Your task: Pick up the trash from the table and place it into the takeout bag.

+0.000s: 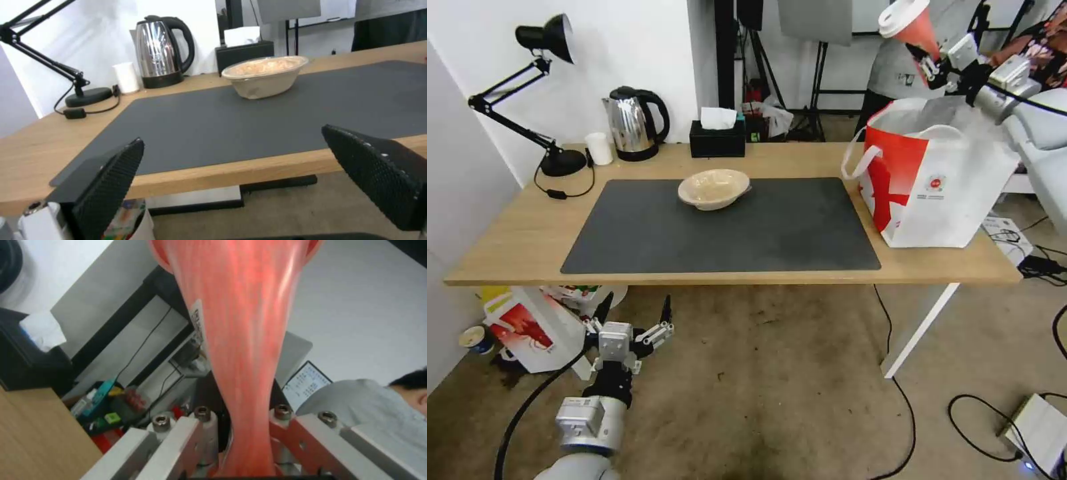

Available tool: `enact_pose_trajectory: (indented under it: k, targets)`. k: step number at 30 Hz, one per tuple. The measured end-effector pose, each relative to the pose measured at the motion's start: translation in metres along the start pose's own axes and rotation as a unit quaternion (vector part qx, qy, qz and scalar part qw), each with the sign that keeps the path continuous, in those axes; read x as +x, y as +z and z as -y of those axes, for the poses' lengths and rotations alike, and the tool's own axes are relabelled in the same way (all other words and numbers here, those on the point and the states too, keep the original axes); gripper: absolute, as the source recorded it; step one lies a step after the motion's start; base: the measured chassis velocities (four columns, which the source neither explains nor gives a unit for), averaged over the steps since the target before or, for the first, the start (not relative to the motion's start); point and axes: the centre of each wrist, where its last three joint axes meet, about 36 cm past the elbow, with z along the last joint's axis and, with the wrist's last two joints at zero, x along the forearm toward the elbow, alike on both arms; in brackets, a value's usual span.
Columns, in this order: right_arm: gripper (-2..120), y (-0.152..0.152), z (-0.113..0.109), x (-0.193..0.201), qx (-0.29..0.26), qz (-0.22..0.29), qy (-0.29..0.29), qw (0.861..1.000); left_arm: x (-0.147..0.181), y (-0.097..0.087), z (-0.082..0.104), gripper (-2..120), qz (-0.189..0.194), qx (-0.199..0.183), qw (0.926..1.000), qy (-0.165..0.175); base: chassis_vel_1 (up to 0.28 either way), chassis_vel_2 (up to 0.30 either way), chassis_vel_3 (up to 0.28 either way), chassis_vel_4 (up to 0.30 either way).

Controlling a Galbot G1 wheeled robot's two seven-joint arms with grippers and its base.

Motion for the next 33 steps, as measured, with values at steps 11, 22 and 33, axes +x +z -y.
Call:
enact_pose_trajectory:
  k: [11, 22, 33]
  targets:
    - [7, 0.022, 0.0, 0.002, 0.001, -0.018, 0.009, 1.0, 0.0, 0.0, 0.0, 100, 0.0, 0.0, 1.0, 0.0, 0.0, 0.0, 0.0, 0.0]
    - [7, 0.03, 0.005, 0.002, 0.001, -0.026, 0.015, 1.0, 0.0, 0.0, 0.0, 100, 0.0, 0.0, 1.0, 0.0, 0.0, 0.0, 0.0, 0.0]
    - [7, 0.047, 0.01, 0.006, 0.023, -0.047, 0.029, 0.998, 0.0, 0.0, 0.0, 100, 0.0, 0.0, 1.0, 0.0, 0.0, 0.0, 0.0, 0.0]
